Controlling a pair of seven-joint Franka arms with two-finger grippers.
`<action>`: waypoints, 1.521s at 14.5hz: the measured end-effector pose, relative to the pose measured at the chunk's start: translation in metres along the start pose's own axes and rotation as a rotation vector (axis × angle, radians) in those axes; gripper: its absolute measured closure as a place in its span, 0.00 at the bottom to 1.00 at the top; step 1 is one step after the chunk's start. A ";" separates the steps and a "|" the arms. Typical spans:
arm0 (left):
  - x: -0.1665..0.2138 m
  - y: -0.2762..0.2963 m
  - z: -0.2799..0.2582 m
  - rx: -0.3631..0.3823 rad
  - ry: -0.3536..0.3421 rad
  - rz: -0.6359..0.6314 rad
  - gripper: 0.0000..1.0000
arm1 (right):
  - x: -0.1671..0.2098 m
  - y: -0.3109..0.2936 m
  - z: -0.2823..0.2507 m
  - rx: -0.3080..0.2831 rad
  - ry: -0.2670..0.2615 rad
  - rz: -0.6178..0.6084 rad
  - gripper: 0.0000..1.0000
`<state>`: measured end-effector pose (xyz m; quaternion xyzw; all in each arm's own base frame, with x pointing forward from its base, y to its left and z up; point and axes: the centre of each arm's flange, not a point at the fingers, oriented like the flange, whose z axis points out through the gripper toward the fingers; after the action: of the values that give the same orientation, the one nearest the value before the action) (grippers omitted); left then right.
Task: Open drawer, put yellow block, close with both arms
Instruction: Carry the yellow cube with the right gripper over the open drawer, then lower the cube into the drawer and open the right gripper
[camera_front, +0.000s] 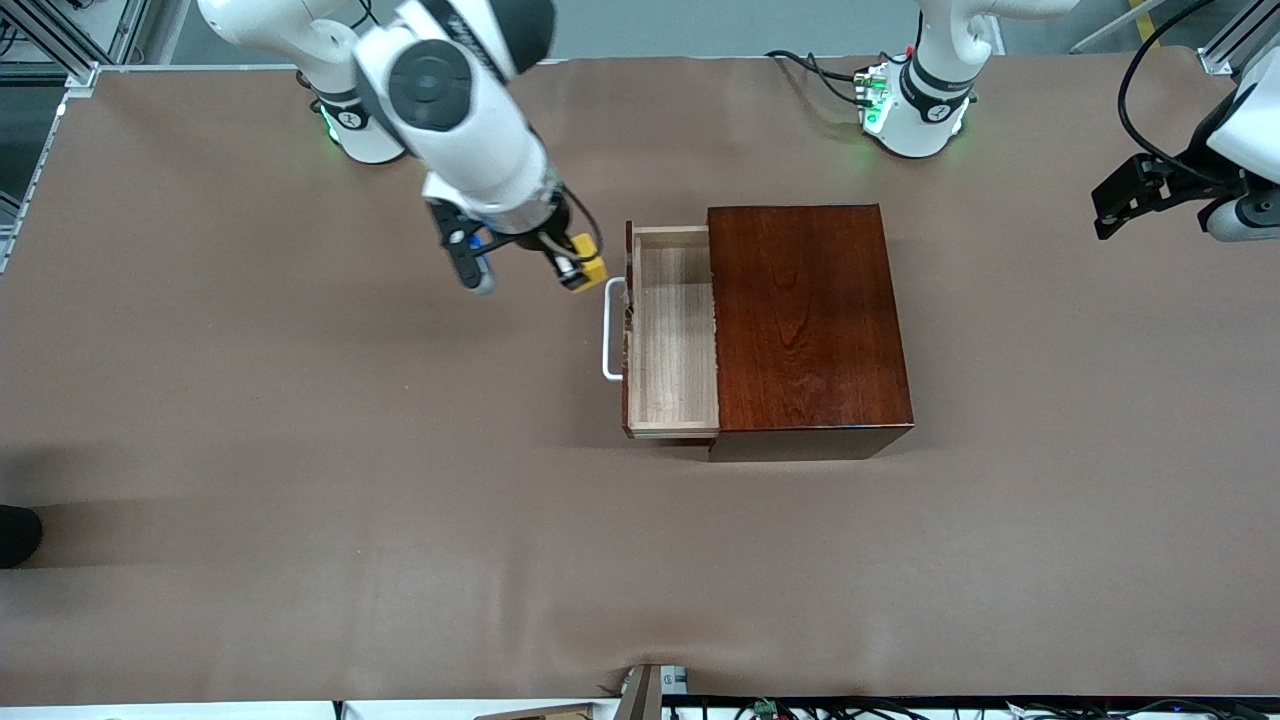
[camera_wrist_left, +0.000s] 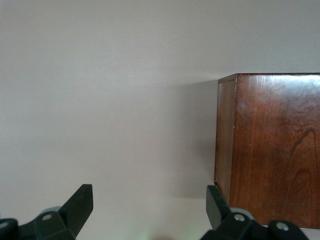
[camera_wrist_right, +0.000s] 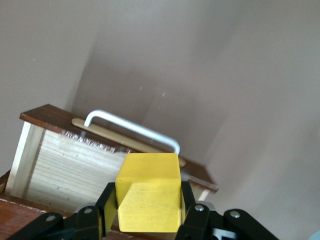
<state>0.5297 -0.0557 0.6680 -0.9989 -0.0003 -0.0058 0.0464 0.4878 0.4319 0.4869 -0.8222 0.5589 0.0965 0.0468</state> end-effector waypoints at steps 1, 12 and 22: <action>0.000 0.002 0.000 -0.001 0.000 0.006 0.00 | -0.010 -0.004 0.011 0.011 -0.003 0.044 0.44; -0.002 0.013 0.000 0.000 -0.001 0.028 0.00 | -0.035 -0.034 0.056 0.019 -0.010 0.303 0.44; -0.005 0.038 0.003 0.006 -0.005 0.073 0.00 | -0.054 -0.042 0.103 0.032 -0.014 0.334 0.44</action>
<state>0.5250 -0.0930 0.6610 -0.9981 0.0360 -0.0015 0.0494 0.4968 0.5154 0.3968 -0.7164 0.6890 0.0998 0.0469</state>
